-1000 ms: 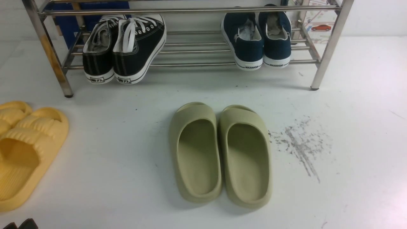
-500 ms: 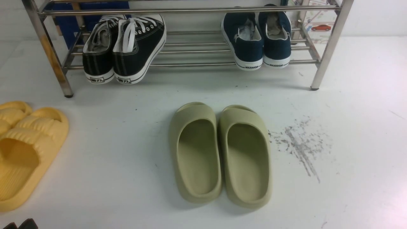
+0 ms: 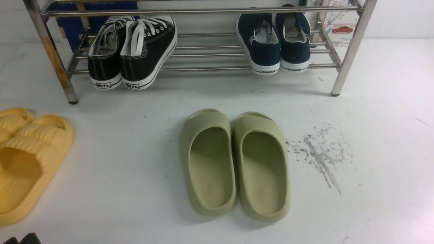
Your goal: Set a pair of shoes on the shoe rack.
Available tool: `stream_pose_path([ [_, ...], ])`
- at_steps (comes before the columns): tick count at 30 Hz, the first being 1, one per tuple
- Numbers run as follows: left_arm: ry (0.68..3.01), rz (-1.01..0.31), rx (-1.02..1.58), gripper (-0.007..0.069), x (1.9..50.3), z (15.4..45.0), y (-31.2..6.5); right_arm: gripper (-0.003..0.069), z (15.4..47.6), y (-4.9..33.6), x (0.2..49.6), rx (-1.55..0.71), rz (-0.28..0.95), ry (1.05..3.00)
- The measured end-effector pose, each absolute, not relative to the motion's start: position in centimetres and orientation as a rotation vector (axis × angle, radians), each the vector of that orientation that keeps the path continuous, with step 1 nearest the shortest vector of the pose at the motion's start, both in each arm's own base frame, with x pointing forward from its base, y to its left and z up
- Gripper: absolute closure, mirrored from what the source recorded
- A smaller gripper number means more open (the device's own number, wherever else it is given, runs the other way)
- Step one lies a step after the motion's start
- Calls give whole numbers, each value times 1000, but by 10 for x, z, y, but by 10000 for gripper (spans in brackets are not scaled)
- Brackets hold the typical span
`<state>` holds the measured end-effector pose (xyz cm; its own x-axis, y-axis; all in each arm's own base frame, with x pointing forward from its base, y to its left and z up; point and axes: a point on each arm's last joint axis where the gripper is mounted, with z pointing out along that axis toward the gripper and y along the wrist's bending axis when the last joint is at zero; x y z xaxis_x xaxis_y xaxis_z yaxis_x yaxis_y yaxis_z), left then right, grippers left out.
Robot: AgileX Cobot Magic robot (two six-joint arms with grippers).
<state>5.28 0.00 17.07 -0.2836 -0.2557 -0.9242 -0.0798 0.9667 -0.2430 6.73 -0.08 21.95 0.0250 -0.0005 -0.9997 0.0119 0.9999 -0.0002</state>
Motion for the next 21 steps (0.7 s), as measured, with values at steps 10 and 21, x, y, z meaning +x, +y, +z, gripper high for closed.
stream_pose_path([
  [10, 1857, -174, -245, 387, 53, 171, 0, 659, 180, -8, 54, 198, -33, 1770],
  [21, 1857, -174, -245, 387, 53, 171, 0, 662, 174, -9, 52, 244, -13, 1839],
])
